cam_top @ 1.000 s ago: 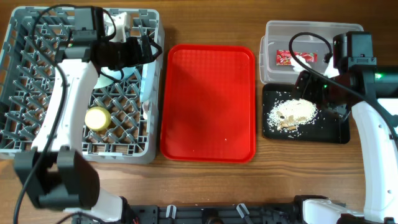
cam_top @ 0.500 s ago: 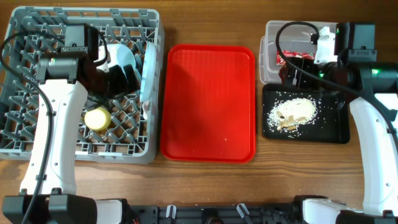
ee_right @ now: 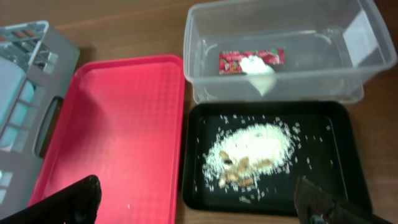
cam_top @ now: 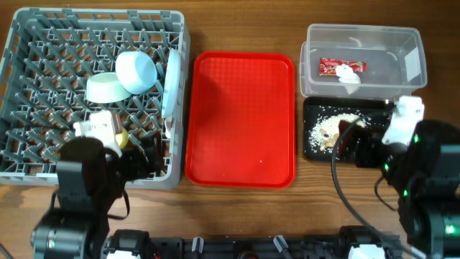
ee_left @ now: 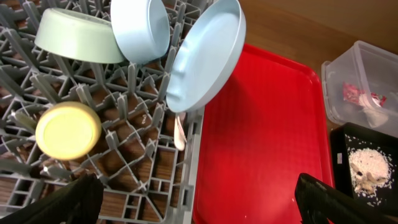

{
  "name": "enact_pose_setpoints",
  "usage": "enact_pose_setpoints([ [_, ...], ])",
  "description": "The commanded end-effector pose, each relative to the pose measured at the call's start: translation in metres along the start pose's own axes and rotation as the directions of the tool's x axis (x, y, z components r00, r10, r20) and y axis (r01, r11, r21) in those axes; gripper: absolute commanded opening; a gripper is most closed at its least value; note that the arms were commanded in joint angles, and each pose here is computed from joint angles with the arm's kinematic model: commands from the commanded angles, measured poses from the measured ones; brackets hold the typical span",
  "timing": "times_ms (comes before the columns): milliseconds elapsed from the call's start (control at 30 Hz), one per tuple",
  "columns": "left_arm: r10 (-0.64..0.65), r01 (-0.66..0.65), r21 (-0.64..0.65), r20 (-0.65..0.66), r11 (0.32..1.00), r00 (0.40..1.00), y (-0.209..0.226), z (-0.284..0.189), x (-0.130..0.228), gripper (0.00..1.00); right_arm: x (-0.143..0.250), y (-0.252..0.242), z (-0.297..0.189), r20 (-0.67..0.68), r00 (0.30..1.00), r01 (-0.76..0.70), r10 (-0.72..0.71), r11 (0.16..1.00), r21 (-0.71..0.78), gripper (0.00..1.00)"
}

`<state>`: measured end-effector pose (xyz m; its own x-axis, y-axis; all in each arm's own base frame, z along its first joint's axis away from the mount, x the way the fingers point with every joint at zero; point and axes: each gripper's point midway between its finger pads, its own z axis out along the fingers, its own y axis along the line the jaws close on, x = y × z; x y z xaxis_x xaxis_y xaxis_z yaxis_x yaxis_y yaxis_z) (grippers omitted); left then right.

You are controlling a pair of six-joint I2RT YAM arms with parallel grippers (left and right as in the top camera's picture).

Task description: Sort waste into correct bins and load items into the dishwasher rack

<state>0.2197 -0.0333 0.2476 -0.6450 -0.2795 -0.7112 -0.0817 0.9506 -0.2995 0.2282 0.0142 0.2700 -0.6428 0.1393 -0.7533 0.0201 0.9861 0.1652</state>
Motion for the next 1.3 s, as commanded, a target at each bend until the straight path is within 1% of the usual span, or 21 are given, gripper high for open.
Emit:
enact_pose_setpoints([
  [0, 0.026, -0.027, 0.009, 0.065, 1.0, 0.998, 0.001, -0.012, 0.0, 1.0, 0.012, -0.006, -0.005, -0.014, 1.0, -0.017, 0.018, 0.999, 0.028, 1.0],
  [67, 0.027, -0.028, 0.016, 0.082, 0.999, 0.996, 0.0, -0.017, -0.001, 1.0, 0.014, -0.006, -0.005, -0.022, 1.0, -0.018, 0.019, 0.999, 0.029, 1.0],
  [567, 0.027, -0.028, 0.016, 0.082, 0.999, 0.996, 0.0, -0.017, -0.001, 1.0, 0.019, -0.009, 0.015, -0.105, 0.994, -0.024, 0.028, 0.999, 0.042, 1.0],
  [700, 0.027, -0.028, 0.016, 0.082, 0.999, 0.996, 0.0, -0.017, -0.001, 1.0, 0.022, -0.01, 0.025, -0.146, 0.989, -0.026, 0.033, 0.998, 0.048, 1.0],
  [900, 0.027, -0.028, 0.015, 0.082, 0.999, 0.996, 0.001, -0.017, -0.001, 1.0, 0.031, -0.015, 0.05, -0.249, 0.968, -0.025, 0.041, 0.997, 0.067, 1.0],
  [1000, 0.027, -0.028, 0.016, 0.082, 0.999, 0.996, 0.0, -0.017, -0.001, 1.0, 0.028, -0.016, 0.064, -0.262, 0.964, -0.016, 0.033, 0.998, 0.066, 1.0],
  [1100, 0.027, -0.028, 0.016, 0.082, 0.999, 0.996, 0.0, -0.017, -0.001, 1.0, 0.015, -0.014, 0.07, -0.208, 0.978, 0.001, 0.011, 0.999, 0.054, 1.0],
  [1167, 0.026, -0.028, 0.016, 0.082, 0.999, 0.996, 0.0, -0.017, -0.001, 1.0, -0.008, -0.011, 0.064, -0.088, 0.995, 0.043, -0.04, 0.998, 0.035, 1.0],
  [1200, 0.027, -0.028, 0.016, 0.082, 0.999, 0.996, 0.0, -0.017, -0.001, 1.0, -0.021, -0.008, 0.056, -0.002, 0.998, 0.055, -0.055, 0.998, 0.029, 1.0],
  [1233, 0.027, -0.028, 0.016, 0.082, 0.999, 0.996, 0.0, -0.017, -0.001, 1.0, -0.029, -0.006, 0.049, 0.058, 0.996, 0.062, -0.063, 0.998, 0.025, 1.0],
  [1267, 0.027, -0.028, 0.016, 0.082, 0.999, 0.996, 0.0, -0.017, -0.001, 1.0, -0.038, -0.004, 0.039, 0.147, 0.986, 0.082, -0.085, 0.996, 0.021, 1.0],
])
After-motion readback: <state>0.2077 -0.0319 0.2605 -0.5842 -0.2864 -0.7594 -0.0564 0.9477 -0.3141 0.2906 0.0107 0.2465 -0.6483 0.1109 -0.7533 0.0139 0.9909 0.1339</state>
